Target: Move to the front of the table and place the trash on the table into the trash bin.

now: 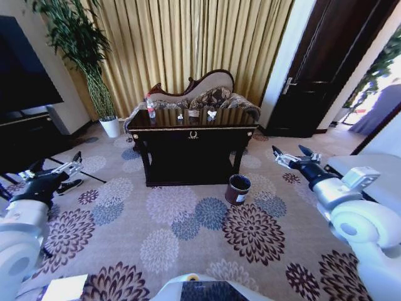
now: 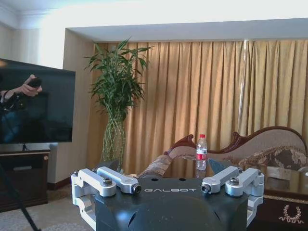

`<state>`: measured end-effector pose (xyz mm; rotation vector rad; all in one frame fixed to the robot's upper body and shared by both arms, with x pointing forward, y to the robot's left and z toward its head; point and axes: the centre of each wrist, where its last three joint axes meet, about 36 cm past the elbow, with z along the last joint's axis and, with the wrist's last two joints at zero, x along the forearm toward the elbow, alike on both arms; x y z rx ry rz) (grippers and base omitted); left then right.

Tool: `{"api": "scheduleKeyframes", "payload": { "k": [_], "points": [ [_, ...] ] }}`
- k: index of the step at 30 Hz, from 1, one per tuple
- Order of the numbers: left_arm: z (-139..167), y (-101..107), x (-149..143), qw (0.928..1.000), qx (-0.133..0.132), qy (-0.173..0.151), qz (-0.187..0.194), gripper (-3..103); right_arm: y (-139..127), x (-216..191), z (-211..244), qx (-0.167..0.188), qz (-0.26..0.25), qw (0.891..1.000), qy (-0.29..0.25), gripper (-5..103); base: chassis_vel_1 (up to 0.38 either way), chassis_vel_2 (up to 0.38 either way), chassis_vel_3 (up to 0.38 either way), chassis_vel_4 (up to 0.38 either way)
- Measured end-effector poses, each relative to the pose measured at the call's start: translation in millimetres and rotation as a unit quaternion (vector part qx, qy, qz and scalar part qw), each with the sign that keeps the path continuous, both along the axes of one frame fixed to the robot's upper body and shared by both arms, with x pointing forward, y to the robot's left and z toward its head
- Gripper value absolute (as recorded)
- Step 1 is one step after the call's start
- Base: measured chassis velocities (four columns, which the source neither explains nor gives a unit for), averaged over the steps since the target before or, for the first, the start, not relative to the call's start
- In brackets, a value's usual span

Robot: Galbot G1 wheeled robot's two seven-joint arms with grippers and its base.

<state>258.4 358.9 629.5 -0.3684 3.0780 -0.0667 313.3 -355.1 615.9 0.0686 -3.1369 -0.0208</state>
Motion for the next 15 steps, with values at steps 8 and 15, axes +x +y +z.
{"api": "scheduleKeyframes", "payload": {
  "k": [8, 15],
  "points": [
    [-0.4, 0.5, -0.7, 1.0, -0.001, 0.001, 0.002, 100, -1.2, -0.6, 1.0, 0.0, -0.001, 1.0, 0.0, 100, -0.158, 0.127, 0.135, -0.144],
    [0.1, 1.1, -1.1, 1.0, 0.0, 0.0, 0.003, 100, -0.9, -0.8, 1.2, 0.001, -0.001, 1.0, -0.001, 100, -0.192, 0.196, 0.202, -0.2]
  ]
}}
